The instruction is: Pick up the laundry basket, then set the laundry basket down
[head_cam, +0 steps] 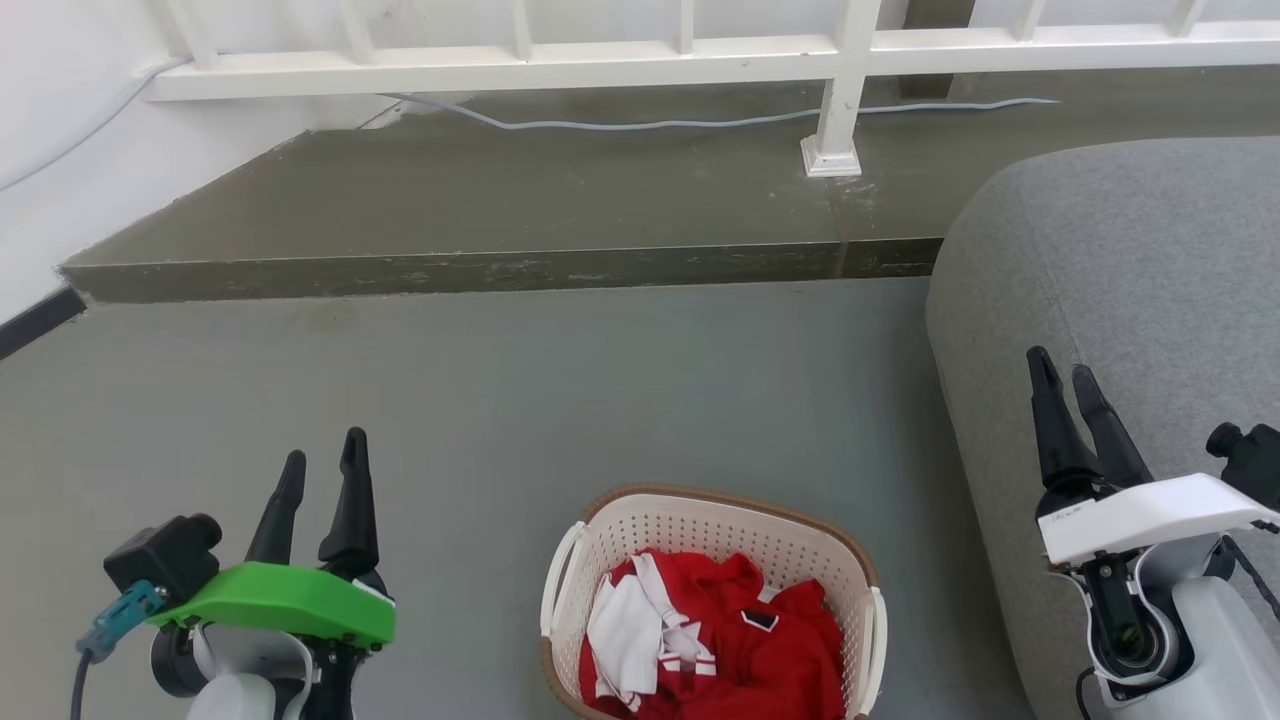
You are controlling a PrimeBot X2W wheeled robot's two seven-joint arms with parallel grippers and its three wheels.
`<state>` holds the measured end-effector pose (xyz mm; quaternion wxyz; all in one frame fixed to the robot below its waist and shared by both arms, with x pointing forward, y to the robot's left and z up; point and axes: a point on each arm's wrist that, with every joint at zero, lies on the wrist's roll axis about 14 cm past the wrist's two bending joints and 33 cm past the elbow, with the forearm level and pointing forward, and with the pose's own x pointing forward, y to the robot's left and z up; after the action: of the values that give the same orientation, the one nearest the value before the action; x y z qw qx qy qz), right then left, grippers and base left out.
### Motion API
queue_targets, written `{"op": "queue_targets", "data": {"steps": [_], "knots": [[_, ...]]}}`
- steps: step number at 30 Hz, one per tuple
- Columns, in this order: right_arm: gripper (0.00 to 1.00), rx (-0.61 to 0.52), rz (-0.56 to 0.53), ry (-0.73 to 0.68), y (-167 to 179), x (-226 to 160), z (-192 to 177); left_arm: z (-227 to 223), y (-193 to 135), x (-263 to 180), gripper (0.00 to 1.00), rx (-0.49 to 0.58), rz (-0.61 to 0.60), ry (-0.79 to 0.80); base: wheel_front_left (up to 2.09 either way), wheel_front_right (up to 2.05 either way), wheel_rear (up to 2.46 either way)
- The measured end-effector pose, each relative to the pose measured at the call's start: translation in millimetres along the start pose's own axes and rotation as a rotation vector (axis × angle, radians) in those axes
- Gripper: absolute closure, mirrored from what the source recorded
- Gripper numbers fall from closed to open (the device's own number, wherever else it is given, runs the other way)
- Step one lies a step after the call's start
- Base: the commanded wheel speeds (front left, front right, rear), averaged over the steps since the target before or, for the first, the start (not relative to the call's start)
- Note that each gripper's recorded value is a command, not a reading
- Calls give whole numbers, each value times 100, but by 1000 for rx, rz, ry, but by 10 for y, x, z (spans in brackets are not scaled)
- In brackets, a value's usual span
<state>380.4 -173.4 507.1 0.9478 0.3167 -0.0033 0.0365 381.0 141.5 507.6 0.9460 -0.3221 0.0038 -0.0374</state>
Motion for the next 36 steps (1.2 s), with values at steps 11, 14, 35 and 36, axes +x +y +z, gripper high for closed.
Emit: {"op": "queue_targets", "data": {"steps": [11,14,35,36], "knots": [[0,-135,25,-25,51,1,27,50,-121,11,0,128,-44,-35,0,0,0],[0,-175,32,-30,60,0,30,48,-159,12,0,173,-61,-41,0,0,0],[0,-408,78,-53,124,-4,29,58,-415,4,0,360,-158,-93,0,0,0],[0,-409,77,-54,124,-4,28,58,-418,4,0,360,-159,-93,0,0,0]]}}
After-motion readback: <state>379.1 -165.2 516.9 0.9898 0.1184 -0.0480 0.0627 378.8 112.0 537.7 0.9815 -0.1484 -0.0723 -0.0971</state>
